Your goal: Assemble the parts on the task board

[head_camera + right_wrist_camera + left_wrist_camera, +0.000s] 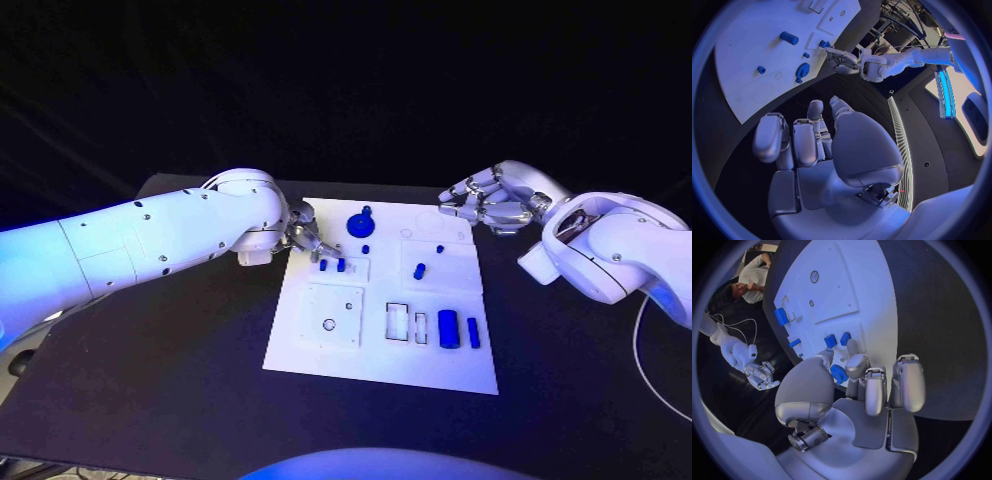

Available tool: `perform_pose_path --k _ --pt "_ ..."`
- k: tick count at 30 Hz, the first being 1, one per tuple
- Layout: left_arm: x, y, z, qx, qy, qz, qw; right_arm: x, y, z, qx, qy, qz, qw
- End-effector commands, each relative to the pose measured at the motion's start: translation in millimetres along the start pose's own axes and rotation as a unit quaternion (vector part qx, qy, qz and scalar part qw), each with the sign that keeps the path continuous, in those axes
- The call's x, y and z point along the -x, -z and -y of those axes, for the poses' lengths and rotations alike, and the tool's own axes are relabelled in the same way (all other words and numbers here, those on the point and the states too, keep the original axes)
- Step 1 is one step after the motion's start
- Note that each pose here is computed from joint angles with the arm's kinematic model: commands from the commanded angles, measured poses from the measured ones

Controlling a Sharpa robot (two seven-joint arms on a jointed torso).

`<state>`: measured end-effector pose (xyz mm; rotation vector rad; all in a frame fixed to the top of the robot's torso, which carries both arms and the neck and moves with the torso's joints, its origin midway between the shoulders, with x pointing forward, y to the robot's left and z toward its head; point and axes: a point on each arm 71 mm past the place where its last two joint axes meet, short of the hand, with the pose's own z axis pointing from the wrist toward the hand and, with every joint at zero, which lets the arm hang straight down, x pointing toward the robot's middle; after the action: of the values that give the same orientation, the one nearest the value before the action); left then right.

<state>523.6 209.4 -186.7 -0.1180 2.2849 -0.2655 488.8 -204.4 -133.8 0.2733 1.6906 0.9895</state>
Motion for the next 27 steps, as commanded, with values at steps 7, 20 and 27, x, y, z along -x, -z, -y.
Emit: perform_pose_path --k 7,20,27 --pt "18.8 7.7 6.5 -0.082 0.117 0.076 0.987 -1.8 -0.3 0 0.001 0.000 -0.007 1.000" --pt "18.8 9.4 47.4 -0.248 0.052 0.181 0.950 -2.4 -0.9 -1 0.002 0.000 -0.008 1.000" --pt "1.1 1.9 58.4 -0.292 -0.015 0.204 0.934 -3.4 -1.8 -1 0.004 -0.001 -0.009 1.000"
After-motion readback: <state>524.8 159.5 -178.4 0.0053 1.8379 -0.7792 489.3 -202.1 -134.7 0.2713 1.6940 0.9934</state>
